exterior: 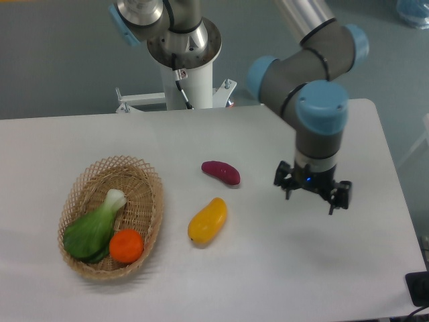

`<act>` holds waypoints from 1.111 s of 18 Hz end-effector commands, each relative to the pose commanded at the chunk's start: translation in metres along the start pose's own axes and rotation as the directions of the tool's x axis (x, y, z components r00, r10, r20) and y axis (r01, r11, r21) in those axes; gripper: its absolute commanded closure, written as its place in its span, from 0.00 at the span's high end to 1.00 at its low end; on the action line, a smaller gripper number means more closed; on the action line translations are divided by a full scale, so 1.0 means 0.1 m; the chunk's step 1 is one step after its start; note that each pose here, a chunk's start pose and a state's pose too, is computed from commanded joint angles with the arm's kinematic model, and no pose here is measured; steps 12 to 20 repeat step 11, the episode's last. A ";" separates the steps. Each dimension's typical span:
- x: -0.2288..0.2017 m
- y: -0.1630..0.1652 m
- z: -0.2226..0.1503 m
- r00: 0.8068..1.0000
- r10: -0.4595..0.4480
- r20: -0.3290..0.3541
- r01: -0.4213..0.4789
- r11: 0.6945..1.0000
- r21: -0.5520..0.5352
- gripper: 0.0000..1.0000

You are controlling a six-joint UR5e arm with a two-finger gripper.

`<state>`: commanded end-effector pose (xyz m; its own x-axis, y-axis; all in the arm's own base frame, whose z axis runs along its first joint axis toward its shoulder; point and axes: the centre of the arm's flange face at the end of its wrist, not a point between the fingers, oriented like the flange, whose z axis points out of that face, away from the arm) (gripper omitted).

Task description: Place the orange in the basket

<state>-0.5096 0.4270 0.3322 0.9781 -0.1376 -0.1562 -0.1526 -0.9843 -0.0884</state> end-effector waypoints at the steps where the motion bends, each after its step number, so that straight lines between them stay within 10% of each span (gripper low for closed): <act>1: 0.01 -0.01 0.00 1.000 0.005 -0.001 -0.005 1.000 -0.002 1.00; 20: 0.03 -0.02 0.06 1.000 0.007 -0.006 -0.007 1.000 -0.007 1.00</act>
